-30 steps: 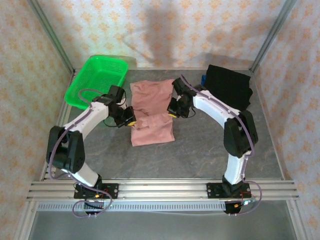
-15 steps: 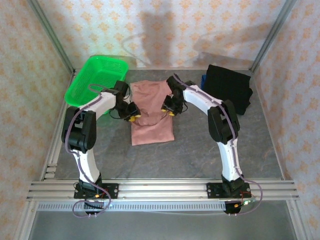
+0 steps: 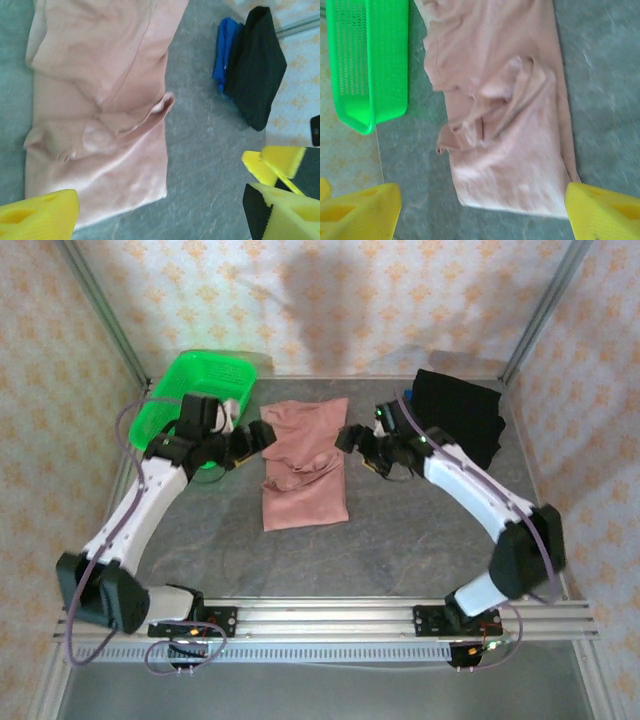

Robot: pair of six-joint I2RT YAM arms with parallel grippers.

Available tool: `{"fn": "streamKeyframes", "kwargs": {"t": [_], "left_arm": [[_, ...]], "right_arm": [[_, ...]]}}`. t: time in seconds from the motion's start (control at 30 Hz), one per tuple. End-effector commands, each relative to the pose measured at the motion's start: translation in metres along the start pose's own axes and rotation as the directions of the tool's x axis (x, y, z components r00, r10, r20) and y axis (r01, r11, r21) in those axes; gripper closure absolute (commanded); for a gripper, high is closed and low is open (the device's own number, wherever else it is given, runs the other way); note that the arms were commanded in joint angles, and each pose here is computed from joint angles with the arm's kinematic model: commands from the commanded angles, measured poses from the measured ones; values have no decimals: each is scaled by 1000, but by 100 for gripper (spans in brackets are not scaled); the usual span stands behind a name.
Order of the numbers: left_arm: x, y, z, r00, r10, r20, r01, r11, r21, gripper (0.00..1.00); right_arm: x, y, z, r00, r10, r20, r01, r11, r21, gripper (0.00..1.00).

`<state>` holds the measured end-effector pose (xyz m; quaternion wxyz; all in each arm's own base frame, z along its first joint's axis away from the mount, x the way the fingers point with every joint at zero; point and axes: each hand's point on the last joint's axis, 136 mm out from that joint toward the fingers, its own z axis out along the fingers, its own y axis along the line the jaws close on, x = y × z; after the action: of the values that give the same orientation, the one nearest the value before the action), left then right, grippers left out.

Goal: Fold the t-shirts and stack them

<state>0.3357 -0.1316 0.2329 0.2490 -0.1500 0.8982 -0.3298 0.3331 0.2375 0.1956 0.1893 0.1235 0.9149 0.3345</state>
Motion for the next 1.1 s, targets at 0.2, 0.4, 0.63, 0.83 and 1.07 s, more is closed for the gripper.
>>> {"fn": "streamKeyframes", "kwargs": {"t": [0.2,0.4,0.63,0.83,1.07], "left_arm": [[100,86,11,976,-166,-138,150,981,-121,13],[130,114,23,958,-221,-184,192,967,-167,15],[131,122,36,950,-243,-197,208,961,-183,35],[114,116,54,947,-240,-213,202,962,-184,61],[92,106,90,938,-231,-260,180,962,-205,84]], "right_arm": [[75,-56,29,995,76,-69,-73,997,34,14],[93,-70,46,990,97,-99,-92,994,57,15],[99,-70,63,987,108,-120,-101,993,65,22],[99,-59,74,987,110,-118,-103,993,61,30],[104,-32,88,987,82,-137,-80,997,21,45]]}}
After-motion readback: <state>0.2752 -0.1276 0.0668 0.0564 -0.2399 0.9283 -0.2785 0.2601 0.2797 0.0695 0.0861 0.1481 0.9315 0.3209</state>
